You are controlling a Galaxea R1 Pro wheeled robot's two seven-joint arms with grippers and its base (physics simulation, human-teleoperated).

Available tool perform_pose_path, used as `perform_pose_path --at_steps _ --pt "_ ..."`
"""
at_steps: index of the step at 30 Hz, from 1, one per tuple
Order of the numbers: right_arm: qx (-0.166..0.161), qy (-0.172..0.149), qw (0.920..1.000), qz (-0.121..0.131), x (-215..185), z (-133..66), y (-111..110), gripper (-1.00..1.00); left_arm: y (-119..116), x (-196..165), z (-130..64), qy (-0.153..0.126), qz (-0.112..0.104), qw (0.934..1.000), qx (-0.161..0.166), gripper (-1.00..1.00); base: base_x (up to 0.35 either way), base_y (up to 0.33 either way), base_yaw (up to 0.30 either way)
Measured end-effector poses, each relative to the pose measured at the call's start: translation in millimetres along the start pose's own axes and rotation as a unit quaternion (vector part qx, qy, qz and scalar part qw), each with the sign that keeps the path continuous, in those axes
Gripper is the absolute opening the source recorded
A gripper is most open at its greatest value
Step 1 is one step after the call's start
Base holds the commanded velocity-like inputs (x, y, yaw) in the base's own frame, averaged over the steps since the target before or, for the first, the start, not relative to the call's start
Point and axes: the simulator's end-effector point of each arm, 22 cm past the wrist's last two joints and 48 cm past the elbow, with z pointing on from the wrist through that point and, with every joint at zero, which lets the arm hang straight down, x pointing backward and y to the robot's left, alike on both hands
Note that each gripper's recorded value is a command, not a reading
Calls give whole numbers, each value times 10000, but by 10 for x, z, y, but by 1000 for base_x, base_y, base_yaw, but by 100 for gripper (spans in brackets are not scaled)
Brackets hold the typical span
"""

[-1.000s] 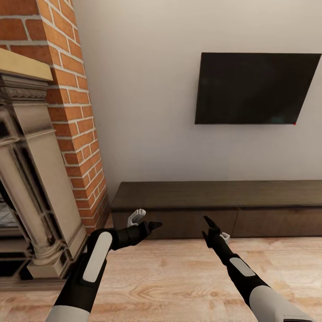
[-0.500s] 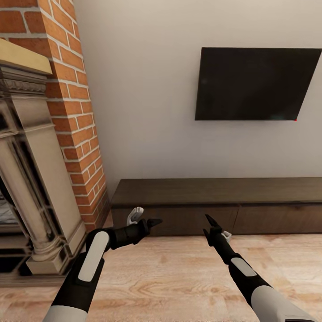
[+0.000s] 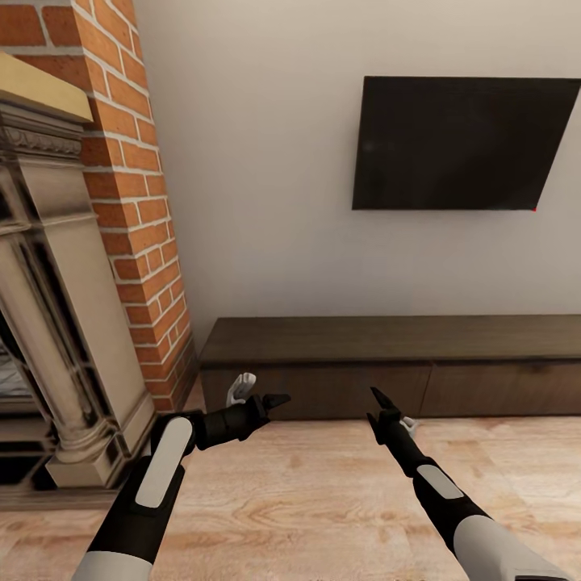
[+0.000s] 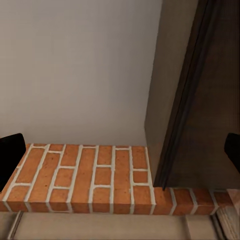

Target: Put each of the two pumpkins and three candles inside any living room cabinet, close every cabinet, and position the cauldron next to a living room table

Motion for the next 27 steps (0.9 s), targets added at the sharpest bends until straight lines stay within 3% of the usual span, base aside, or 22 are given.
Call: perform_pose_path --at_steps 17,27 --pt "69 -29 9999 -89 -95 -134 -401 100 214 313 108 108 68 9998 138 100 0 0 0" --pt "368 372 9975 -473 102 -151 -727 100 411 412 205 219 -57 9997 75 100 0 0 0"
